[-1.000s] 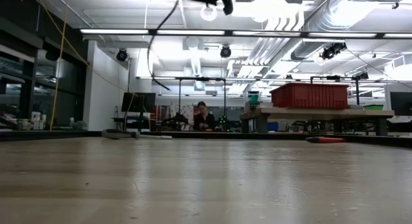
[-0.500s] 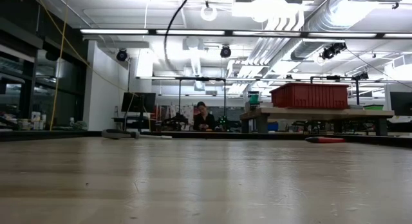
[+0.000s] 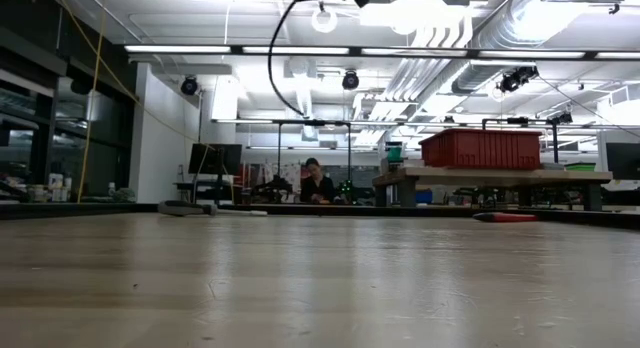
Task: Coil cords
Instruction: Coil the black wire on the black spool
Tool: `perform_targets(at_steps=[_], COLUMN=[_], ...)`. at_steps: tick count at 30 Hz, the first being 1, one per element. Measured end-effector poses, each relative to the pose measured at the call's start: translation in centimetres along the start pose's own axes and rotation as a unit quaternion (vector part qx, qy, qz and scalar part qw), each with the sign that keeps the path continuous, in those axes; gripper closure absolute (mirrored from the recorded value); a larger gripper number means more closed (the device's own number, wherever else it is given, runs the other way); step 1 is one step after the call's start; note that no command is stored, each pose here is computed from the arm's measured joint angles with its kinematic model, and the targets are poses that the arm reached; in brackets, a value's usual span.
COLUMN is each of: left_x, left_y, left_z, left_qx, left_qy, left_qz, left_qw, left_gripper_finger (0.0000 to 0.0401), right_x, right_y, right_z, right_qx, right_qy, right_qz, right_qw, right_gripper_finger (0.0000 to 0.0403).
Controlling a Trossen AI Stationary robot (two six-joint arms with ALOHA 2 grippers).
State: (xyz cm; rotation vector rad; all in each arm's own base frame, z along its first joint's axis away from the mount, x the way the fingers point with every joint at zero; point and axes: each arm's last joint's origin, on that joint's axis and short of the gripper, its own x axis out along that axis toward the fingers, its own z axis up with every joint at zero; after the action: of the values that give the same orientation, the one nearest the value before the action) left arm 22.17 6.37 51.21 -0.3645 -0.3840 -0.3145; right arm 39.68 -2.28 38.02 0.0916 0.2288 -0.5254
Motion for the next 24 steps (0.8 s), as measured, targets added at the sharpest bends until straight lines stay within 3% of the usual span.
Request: perform_targets(at_steps=[5,6,16,21,24], left_x=[0.0,0.0,-0.1,-0.2,-0.4], left_y=[0.0,0.0,0.3,0.4,0.8], left_z=[0.0,0.0,0.0,0.1,0.2], left_qx=[0.002,0.008,0.0,0.017,-0.004], left_qy=[0.001,0.0,0.001,0.001,0.006], left_qz=[0.001,0.001,0.01,0.012,0.023], left_qw=[1.0,1.0,1.0,1.0,1.0], left_gripper_finger=[0.0401,0.0401,0.0401,0.0401,0.0401], right_x=[0.4,0.4,-0.1,-1.3,-2.4], right_y=[-1.1,-1.2,-1.1,-1.0,-1.2], right_z=[0.2,0.3,0.6,1.2,1.6], right_qx=[0.014,0.011,0.021,0.028,0.024], right_qy=[-0.001,-0.002,-0.002,0.004,0.012], right_qz=[-0.013,-0.011,0.014,0.053,0.064], right_qw=[1.0,1.0,1.0,0.998,0.998], right_gripper_finger=[0.0372,0.0386,0.0402,0.0403,0.0403])
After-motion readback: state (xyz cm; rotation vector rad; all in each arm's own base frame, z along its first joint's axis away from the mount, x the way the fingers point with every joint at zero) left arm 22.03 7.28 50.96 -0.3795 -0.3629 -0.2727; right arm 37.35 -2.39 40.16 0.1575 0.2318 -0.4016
